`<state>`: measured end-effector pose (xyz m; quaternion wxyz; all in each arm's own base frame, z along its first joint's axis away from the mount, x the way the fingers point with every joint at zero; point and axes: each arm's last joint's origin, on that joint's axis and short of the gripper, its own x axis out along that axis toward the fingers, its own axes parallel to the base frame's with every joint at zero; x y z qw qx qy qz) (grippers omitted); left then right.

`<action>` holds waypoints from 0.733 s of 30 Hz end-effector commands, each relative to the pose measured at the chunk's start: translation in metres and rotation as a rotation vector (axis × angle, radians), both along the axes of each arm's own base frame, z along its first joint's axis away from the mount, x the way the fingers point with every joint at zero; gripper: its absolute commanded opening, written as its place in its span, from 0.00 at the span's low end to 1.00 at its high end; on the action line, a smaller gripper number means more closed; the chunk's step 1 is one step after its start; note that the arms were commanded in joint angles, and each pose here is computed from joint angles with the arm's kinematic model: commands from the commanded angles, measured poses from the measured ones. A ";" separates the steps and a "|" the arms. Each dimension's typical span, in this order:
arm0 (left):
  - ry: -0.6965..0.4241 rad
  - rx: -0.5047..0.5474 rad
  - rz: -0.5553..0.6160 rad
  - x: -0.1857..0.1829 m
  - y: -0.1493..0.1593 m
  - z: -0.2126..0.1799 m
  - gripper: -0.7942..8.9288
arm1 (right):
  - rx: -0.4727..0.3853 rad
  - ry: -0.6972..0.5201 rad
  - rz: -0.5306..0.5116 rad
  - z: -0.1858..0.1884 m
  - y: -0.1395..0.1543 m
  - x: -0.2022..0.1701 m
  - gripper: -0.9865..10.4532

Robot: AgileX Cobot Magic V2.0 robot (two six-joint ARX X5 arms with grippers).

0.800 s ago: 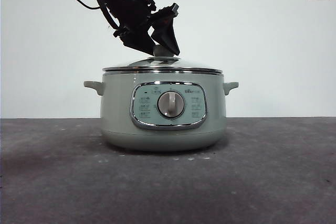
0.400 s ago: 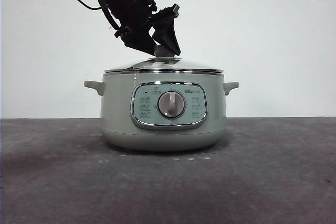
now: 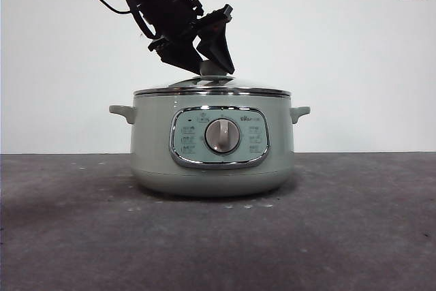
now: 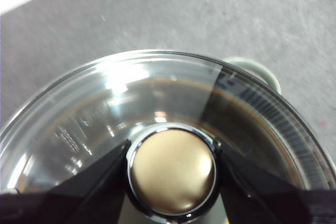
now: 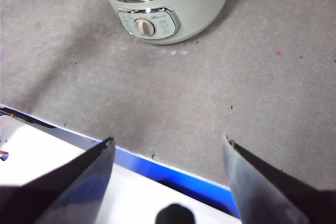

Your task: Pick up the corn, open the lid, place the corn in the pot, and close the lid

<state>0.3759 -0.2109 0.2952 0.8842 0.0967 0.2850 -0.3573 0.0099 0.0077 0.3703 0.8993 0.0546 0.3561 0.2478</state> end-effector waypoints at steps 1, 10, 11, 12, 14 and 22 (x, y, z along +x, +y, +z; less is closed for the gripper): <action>0.009 0.007 -0.019 0.001 -0.004 -0.005 0.07 | -0.017 0.021 -0.001 -0.004 -0.001 -0.002 0.39; 0.014 0.012 -0.014 0.001 -0.004 -0.005 0.11 | -0.018 0.021 0.000 -0.004 -0.001 -0.002 0.39; 0.013 0.012 -0.014 0.001 -0.004 -0.005 0.16 | -0.018 0.021 0.000 -0.004 -0.001 -0.002 0.39; 0.013 0.012 -0.014 0.001 -0.004 -0.005 0.25 | -0.018 0.021 0.000 -0.004 -0.001 -0.002 0.39; 0.013 0.012 -0.014 0.001 -0.004 -0.005 0.43 | -0.018 0.021 0.000 -0.004 -0.001 -0.002 0.39; -0.006 -0.002 -0.007 0.002 -0.002 0.002 0.51 | -0.023 0.018 0.004 -0.004 -0.001 -0.002 0.39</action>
